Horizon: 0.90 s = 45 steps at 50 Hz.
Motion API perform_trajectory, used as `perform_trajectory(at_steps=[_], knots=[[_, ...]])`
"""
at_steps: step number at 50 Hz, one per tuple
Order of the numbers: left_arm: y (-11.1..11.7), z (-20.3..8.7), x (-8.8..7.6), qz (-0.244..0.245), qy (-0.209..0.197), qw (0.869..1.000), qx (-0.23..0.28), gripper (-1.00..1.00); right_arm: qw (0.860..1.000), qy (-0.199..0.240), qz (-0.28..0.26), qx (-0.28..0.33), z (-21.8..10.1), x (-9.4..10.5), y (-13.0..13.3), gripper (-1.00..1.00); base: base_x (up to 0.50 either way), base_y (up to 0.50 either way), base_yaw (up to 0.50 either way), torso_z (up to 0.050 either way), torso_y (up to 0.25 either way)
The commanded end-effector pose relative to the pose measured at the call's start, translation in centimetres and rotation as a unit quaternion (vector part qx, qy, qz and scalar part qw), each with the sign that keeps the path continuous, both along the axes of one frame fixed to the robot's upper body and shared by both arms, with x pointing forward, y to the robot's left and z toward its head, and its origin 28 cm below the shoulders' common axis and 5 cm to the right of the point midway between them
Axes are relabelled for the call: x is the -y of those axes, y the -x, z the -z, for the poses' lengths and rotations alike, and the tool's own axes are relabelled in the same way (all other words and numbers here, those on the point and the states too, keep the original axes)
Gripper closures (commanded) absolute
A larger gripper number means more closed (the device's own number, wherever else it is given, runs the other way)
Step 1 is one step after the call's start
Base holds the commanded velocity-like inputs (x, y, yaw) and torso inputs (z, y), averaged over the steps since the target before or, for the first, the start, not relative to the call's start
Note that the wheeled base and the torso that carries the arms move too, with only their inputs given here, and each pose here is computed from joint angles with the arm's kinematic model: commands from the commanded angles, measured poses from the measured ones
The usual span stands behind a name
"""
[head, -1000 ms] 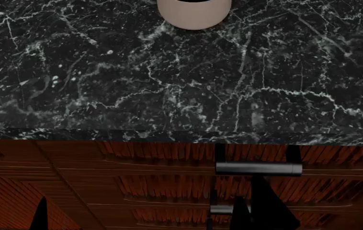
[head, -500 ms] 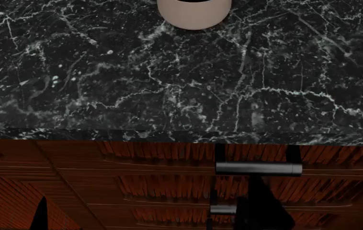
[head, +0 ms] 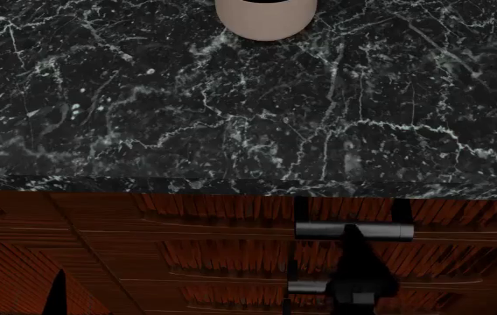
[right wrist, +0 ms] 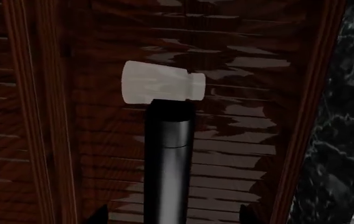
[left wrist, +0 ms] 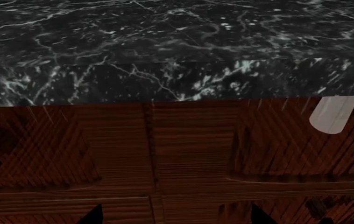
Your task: Open the right drawer.
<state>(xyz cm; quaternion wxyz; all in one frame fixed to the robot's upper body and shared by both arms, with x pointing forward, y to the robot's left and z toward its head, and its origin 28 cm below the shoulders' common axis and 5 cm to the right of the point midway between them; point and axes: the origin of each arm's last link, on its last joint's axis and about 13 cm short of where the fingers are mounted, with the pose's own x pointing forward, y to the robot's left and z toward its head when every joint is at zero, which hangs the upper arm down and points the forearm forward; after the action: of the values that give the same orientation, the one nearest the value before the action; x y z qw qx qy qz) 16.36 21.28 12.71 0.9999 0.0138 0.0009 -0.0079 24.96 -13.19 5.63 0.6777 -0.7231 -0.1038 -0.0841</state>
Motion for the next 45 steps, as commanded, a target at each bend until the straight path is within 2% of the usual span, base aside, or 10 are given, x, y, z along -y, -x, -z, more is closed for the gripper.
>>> perform_trajectory(at_steps=[1, 44, 45], knots=[[-0.1, 0.1, 0.0, 0.002, 0.005, 1.0, 0.003, -1.0, 1.0, 0.011, 0.016, -0.005, 0.0, 0.5, -1.1, -1.0, 0.0, 0.0, 0.0, 0.0, 0.0], [0.0, 0.2, 0.0, 0.002, 0.002, 1.0, 0.006, -1.0, 0.998, 0.025, 0.046, -0.024, 0.5, 1.4, -4.3, -1.0, 0.0, 0.0, 0.0, 0.0, 0.0], [0.0, 0.2, 0.0, 0.002, 0.002, 1.0, 0.006, -1.0, 0.999, 0.02, 0.042, -0.025, 0.7, 1.4, -4.3, 1.0, 0.0, 0.0, 0.0, 0.0, 0.0]])
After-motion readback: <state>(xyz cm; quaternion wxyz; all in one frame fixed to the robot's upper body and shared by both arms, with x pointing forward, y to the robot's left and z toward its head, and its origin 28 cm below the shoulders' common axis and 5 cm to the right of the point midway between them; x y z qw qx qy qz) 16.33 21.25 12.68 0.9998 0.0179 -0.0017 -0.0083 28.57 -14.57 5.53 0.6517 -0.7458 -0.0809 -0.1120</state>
